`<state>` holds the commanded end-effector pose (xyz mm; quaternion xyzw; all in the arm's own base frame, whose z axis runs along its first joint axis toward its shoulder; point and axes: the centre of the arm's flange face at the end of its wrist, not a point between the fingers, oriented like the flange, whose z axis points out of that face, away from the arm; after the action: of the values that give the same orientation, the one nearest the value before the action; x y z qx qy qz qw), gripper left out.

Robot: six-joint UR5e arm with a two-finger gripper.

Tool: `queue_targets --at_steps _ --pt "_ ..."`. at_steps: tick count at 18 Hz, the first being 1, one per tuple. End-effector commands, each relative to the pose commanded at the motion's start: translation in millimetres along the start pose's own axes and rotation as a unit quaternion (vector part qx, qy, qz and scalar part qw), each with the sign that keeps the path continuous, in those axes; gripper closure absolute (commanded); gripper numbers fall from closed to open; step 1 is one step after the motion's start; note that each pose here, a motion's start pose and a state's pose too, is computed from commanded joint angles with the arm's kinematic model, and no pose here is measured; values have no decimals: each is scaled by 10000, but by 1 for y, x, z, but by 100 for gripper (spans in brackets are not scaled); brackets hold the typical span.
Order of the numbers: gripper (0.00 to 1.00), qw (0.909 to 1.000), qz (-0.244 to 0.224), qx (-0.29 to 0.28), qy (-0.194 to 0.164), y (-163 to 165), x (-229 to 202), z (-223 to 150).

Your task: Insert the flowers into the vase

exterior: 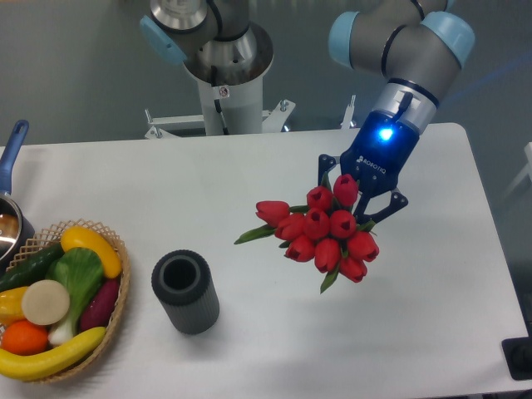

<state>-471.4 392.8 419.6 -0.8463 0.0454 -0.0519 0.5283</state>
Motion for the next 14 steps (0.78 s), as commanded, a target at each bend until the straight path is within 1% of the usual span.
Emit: queue_targets --at_steps 7,14 --pt "67 10000 20 -5 30 2 2 3" --pt "67 9998 192 -11 -23 -6 2 3"
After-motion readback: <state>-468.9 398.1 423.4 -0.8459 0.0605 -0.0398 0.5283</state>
